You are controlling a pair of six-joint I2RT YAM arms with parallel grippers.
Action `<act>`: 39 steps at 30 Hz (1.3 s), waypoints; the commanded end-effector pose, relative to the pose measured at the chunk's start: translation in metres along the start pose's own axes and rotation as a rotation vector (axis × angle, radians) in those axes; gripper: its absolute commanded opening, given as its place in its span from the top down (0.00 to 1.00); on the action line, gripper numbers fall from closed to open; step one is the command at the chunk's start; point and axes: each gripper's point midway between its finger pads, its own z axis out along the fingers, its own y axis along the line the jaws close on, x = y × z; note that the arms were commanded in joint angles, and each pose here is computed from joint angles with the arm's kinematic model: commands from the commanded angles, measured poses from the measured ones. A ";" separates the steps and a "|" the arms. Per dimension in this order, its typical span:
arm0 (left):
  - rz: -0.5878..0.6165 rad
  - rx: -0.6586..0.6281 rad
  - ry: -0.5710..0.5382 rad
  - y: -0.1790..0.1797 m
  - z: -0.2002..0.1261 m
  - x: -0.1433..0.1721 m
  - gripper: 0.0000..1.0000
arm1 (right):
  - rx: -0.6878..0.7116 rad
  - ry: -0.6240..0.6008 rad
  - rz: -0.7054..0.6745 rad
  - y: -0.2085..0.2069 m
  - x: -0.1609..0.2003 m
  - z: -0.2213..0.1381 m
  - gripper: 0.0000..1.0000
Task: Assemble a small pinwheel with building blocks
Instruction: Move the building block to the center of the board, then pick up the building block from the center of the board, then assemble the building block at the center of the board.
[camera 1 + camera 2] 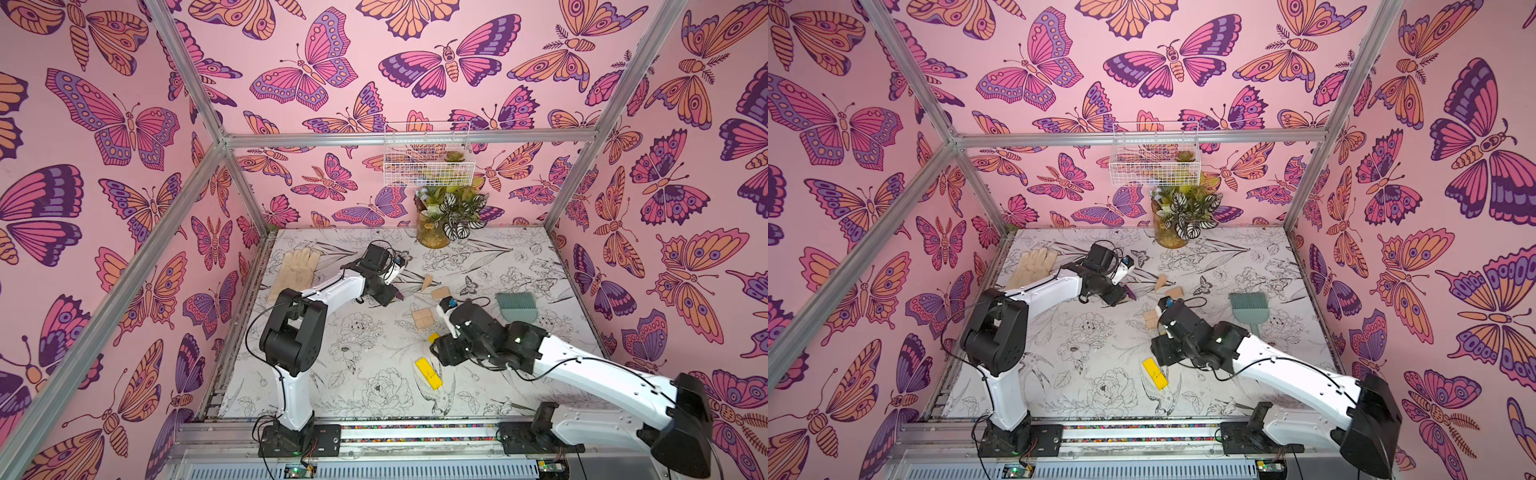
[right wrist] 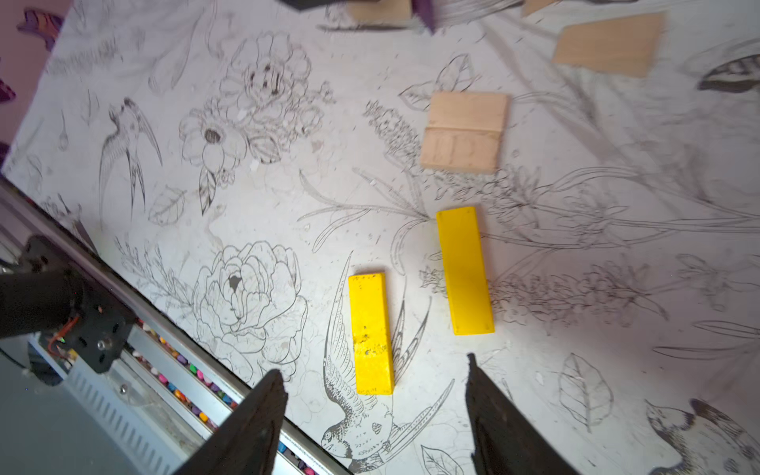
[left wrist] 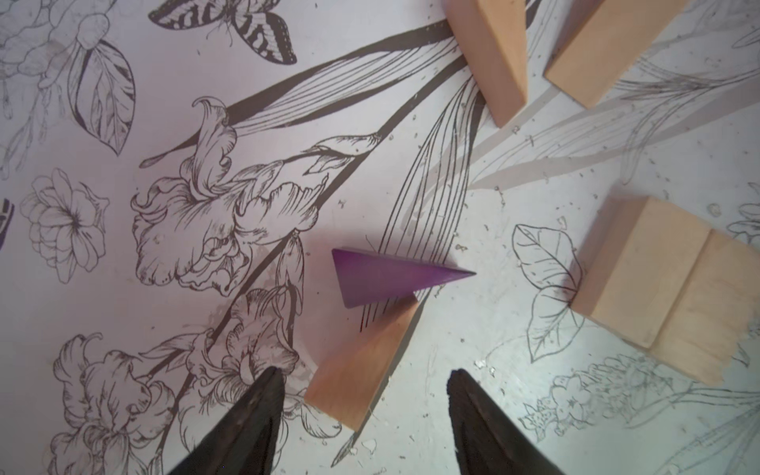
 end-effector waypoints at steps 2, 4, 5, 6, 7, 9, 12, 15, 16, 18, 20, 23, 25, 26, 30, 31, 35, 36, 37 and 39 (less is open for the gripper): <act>0.086 -0.011 0.074 0.002 0.013 0.009 0.38 | 0.082 -0.013 0.107 -0.040 0.014 -0.015 0.28; 0.107 0.012 0.078 -0.001 0.018 0.010 0.40 | 0.092 -0.030 0.152 -0.053 0.018 -0.023 0.28; 0.110 0.015 0.081 -0.001 0.021 0.010 0.41 | 0.096 -0.034 0.169 -0.057 0.020 -0.025 0.28; 0.108 0.019 0.090 -0.002 0.024 0.011 0.43 | 0.100 -0.040 0.184 -0.061 0.023 -0.028 0.28; 0.105 0.025 0.104 -0.002 0.027 0.013 0.45 | 0.105 -0.045 0.196 -0.065 0.025 -0.031 0.29; 0.095 0.048 0.124 -0.006 0.030 0.017 0.47 | 0.108 -0.054 0.209 -0.069 0.028 -0.036 0.29; 0.072 0.070 0.145 -0.011 0.031 0.025 0.52 | 0.119 -0.061 0.221 -0.074 0.031 -0.040 0.29; 0.048 0.076 0.159 -0.014 0.030 0.033 0.59 | 0.123 -0.061 0.225 -0.075 0.034 -0.041 0.29; 0.041 0.080 0.161 -0.016 0.029 0.035 0.62 | 0.123 -0.061 0.224 -0.075 0.034 -0.041 0.29; 0.027 0.093 0.167 -0.020 0.027 0.040 0.68 | 0.125 -0.061 0.225 -0.076 0.035 -0.041 0.30; 0.019 0.113 0.172 -0.025 0.026 0.043 0.75 | 0.125 -0.058 0.225 -0.076 0.036 -0.040 0.30; 0.016 0.149 0.172 -0.037 0.020 0.047 0.84 | 0.125 -0.058 0.226 -0.077 0.036 -0.038 0.30; 0.010 0.168 0.177 -0.044 0.015 0.049 0.88 | 0.124 -0.058 0.227 -0.077 0.037 -0.038 0.30; 0.006 0.179 0.180 -0.049 0.012 0.050 0.90 | 0.124 -0.062 0.229 -0.077 0.036 -0.038 0.30; 0.032 0.220 0.191 -0.071 0.001 0.052 0.94 | 0.121 -0.061 0.232 -0.077 0.037 -0.037 0.31; 0.044 0.229 0.193 -0.077 -0.001 0.052 0.95 | 0.120 -0.060 0.233 -0.077 0.038 -0.036 0.31; 0.115 0.243 0.233 -0.105 -0.006 0.055 0.96 | 0.116 -0.060 0.238 -0.078 0.040 -0.034 0.31; 0.130 0.243 0.253 -0.111 -0.005 0.058 0.96 | 0.114 -0.060 0.240 -0.078 0.040 -0.034 0.31; 0.136 0.245 0.271 -0.116 -0.005 0.060 0.96 | 0.114 -0.061 0.241 -0.078 0.040 -0.033 0.31; 0.133 0.251 0.310 -0.124 -0.005 0.066 0.98 | 0.113 -0.061 0.242 -0.078 0.041 -0.033 0.31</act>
